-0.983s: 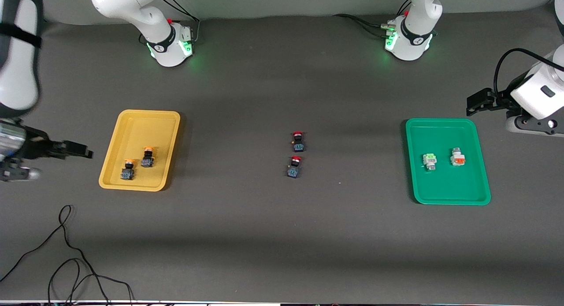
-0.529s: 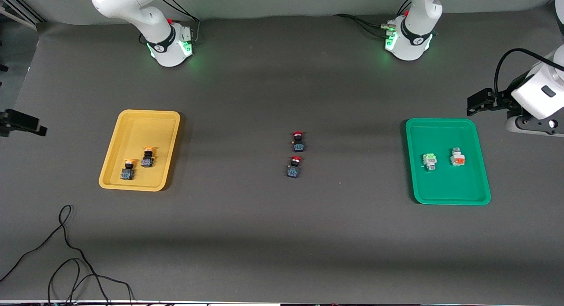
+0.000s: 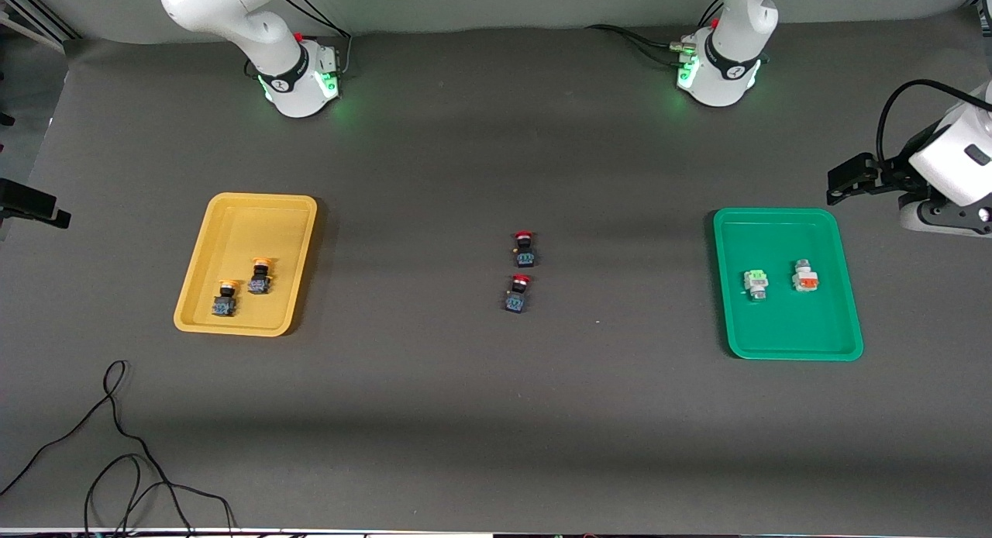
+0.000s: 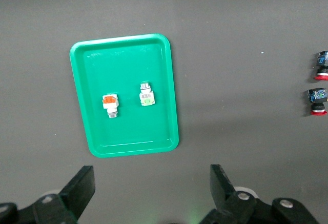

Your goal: Place green and yellow buttons in trays

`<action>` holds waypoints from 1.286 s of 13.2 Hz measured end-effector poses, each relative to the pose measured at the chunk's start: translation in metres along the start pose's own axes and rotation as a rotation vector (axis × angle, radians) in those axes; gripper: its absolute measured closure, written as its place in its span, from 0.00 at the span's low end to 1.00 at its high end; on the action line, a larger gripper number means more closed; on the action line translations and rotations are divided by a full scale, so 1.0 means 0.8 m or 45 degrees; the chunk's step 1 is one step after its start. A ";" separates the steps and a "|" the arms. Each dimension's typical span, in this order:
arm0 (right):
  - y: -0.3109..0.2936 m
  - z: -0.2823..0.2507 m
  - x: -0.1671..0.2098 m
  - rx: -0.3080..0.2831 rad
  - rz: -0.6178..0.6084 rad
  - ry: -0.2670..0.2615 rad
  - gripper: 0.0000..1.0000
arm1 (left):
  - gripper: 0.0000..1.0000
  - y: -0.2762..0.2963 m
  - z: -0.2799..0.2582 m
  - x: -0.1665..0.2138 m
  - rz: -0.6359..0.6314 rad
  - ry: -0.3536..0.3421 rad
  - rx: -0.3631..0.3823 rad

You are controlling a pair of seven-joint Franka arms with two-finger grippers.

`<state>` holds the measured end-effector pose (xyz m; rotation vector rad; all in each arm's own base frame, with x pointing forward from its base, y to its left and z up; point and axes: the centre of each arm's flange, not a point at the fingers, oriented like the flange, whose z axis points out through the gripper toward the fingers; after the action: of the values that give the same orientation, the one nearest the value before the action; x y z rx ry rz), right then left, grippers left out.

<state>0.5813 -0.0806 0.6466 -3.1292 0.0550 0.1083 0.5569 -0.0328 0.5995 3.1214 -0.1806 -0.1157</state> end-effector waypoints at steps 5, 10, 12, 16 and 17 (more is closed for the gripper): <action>-0.010 -0.003 0.002 -0.008 -0.014 0.000 0.00 | 0.00 -0.002 0.015 0.009 -0.002 -0.028 -0.002; -0.010 0.004 0.006 0.023 -0.038 -0.014 0.00 | 0.00 -0.001 0.015 0.010 -0.001 -0.028 -0.001; -0.003 0.008 0.005 0.038 -0.061 -0.030 0.00 | 0.00 -0.001 0.015 0.010 -0.001 -0.027 -0.001; -0.009 0.002 -0.012 0.025 -0.128 -0.054 0.00 | 0.00 -0.001 0.015 0.010 -0.001 -0.027 -0.001; -0.010 0.002 -0.019 0.029 -0.139 -0.058 0.00 | 0.00 -0.001 0.015 0.010 -0.001 -0.027 -0.001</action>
<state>0.5666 -0.0717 0.6458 -3.0975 -0.1142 0.1765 0.5639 -0.0326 0.5873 3.1202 -0.1793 -0.1485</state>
